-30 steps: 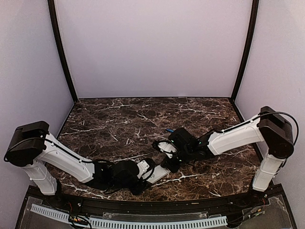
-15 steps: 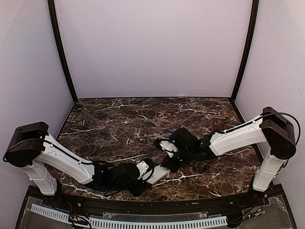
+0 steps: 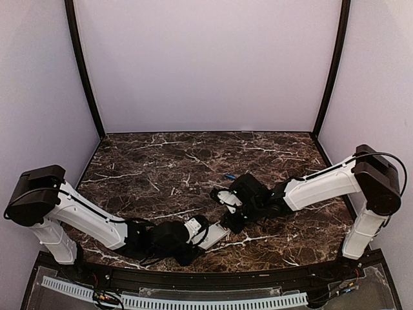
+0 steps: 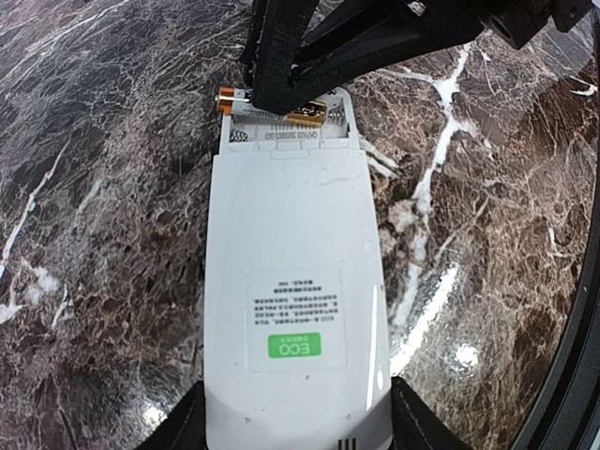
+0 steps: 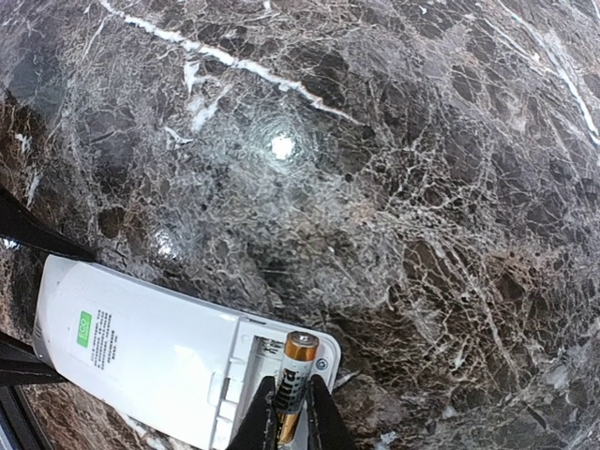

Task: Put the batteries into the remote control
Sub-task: Place the battery in the battery compartment, then load the battery into the battery compartment.

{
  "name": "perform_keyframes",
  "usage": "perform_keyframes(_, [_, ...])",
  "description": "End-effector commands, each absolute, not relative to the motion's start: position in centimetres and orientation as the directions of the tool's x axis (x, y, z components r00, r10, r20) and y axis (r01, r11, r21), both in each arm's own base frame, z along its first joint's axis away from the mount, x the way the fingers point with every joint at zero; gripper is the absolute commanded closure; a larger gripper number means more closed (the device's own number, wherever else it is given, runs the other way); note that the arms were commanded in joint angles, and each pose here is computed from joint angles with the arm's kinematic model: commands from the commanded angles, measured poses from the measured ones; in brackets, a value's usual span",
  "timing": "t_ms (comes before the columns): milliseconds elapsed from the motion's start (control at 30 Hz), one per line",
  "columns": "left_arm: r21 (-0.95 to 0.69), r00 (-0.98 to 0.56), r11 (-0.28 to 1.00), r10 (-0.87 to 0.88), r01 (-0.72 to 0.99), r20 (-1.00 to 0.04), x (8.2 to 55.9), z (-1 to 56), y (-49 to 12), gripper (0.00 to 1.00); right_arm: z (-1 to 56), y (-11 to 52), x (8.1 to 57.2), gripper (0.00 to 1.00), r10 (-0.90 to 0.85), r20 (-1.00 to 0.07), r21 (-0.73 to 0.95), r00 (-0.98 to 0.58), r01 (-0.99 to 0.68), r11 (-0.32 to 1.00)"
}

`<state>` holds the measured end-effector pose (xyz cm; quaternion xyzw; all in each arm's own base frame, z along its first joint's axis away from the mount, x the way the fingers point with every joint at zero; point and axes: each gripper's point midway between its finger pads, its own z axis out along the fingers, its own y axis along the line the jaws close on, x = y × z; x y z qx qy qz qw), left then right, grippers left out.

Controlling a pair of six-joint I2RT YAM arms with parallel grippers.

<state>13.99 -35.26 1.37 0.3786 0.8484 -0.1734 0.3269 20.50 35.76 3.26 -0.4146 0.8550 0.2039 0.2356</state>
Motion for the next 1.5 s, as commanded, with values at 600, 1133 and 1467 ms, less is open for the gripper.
perform_keyframes(600, [0.102,-0.563,0.668,0.690,0.737,-0.456,12.3,-3.9,-27.6,0.81,6.2,36.5,20.1,0.81,-0.630,-0.555,0.225,-0.543,-0.827,0.515])
perform_keyframes(1133, [0.104,-0.560,0.668,0.690,0.737,-0.458,12.3,-3.9,-27.6,0.81,5.6,39.1,22.1,0.84,-0.586,-0.562,0.294,-0.584,-0.803,0.519])
perform_keyframes(1467, [0.104,-0.560,0.668,0.690,0.737,-0.459,12.3,-3.9,-27.6,0.81,3.6,38.9,21.3,0.88,-0.623,-0.534,0.270,-0.572,-0.813,0.516])
